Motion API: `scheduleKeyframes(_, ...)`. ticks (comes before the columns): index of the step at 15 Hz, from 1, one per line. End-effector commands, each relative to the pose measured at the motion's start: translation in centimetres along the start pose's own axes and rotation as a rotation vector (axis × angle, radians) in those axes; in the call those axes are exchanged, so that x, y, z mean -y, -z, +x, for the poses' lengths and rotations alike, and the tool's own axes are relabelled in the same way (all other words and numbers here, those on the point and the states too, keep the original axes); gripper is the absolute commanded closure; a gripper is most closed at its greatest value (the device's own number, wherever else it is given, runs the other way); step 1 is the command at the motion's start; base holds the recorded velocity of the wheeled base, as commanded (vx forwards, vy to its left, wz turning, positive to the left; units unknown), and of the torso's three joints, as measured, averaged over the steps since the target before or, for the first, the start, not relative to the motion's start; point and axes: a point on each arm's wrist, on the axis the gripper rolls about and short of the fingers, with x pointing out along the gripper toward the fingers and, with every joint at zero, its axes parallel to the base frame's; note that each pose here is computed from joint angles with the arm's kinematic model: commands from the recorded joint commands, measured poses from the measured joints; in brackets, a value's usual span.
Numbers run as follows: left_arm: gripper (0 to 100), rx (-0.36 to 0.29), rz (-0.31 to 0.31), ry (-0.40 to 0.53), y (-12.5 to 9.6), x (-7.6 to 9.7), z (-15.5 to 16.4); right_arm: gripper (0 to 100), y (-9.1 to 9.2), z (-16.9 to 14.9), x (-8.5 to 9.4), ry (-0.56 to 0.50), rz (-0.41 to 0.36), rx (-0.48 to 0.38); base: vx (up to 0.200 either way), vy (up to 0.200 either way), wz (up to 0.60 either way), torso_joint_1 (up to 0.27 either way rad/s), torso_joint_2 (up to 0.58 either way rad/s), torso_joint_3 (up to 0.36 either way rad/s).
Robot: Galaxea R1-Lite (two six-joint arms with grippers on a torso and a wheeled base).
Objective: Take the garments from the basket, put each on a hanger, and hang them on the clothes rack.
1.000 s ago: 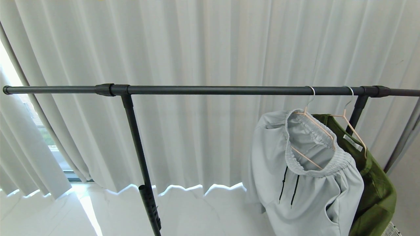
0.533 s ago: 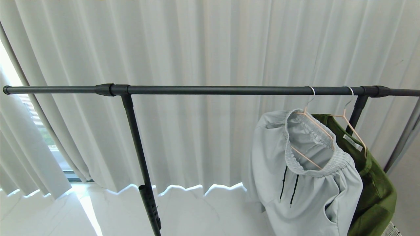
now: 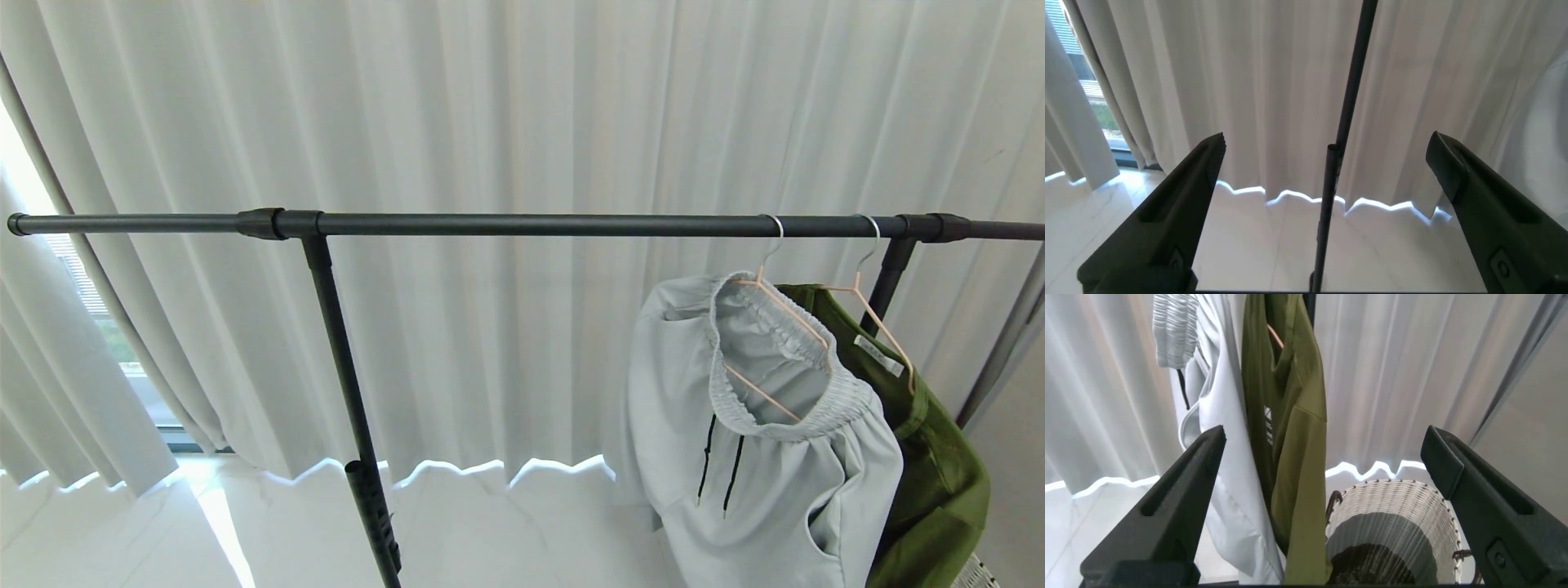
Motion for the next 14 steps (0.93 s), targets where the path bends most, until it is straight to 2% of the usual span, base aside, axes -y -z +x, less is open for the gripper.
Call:
scheduleKeyframes(1, 0, 0.001, 0.0, 0.0, 0.0, 0.0, 0.0, 0, -0.02, 0.0, 0.0, 0.0, 0.0, 0.001, 0.0, 0.0, 0.0, 0.0, 0.0, 0.0)
scheduleKeyframes(14, 0, -0.001, 0.0, 0.0, 0.0, 0.0, 0.01, 0, -0.02, 0.0, 0.0, 0.0, 0.0, 0.001, 0.0, 0.0, 0.0, 0.0, 0.0, 0.0)
